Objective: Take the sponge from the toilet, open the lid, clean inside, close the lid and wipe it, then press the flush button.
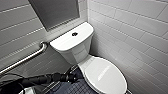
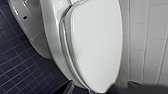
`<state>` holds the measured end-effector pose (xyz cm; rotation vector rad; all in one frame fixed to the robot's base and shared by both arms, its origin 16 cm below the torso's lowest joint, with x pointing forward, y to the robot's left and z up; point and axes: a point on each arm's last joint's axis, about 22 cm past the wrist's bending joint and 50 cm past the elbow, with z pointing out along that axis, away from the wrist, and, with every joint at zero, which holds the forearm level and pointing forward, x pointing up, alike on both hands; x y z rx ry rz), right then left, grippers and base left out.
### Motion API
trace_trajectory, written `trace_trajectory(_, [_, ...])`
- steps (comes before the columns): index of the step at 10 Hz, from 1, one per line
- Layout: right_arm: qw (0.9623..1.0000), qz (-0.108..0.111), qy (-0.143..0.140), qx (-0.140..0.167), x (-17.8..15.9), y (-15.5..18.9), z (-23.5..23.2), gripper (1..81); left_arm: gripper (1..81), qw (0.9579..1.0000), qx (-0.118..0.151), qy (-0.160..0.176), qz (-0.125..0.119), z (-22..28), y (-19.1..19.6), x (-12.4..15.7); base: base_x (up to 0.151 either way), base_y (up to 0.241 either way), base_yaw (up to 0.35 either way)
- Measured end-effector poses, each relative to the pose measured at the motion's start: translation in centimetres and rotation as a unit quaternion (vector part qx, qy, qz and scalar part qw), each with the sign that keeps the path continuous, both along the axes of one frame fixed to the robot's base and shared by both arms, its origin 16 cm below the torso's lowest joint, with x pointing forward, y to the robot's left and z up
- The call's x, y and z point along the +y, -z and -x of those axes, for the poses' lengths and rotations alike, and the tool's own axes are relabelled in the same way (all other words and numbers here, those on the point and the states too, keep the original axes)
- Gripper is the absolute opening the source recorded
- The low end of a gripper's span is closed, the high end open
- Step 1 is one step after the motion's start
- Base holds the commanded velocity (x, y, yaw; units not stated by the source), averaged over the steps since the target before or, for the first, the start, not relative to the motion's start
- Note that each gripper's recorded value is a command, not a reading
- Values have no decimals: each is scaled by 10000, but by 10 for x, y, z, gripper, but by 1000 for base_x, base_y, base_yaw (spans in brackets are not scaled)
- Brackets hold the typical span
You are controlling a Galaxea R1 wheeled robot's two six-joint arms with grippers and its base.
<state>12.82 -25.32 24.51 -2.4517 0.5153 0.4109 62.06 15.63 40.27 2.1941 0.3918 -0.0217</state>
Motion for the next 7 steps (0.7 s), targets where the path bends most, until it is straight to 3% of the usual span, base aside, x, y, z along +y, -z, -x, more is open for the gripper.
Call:
trace_trajectory(2, [9999, 138, -58, -22, -13, 7, 1, 10, 811, 9976, 243, 499, -423, 78, 44, 26, 0, 0, 0])
trace_trajectory(4, [9993, 301, -192, -78, -23, 20, 6, 10, 811, 9905, 528, 926, -866, 177, 81, 65, 0, 0, 0])
trace_trajectory(7, [9996, 184, -127, -177, -15, 16, 4, 10, 811, 9785, 779, 1579, -1077, 306, 107, 77, 0, 0, 0])
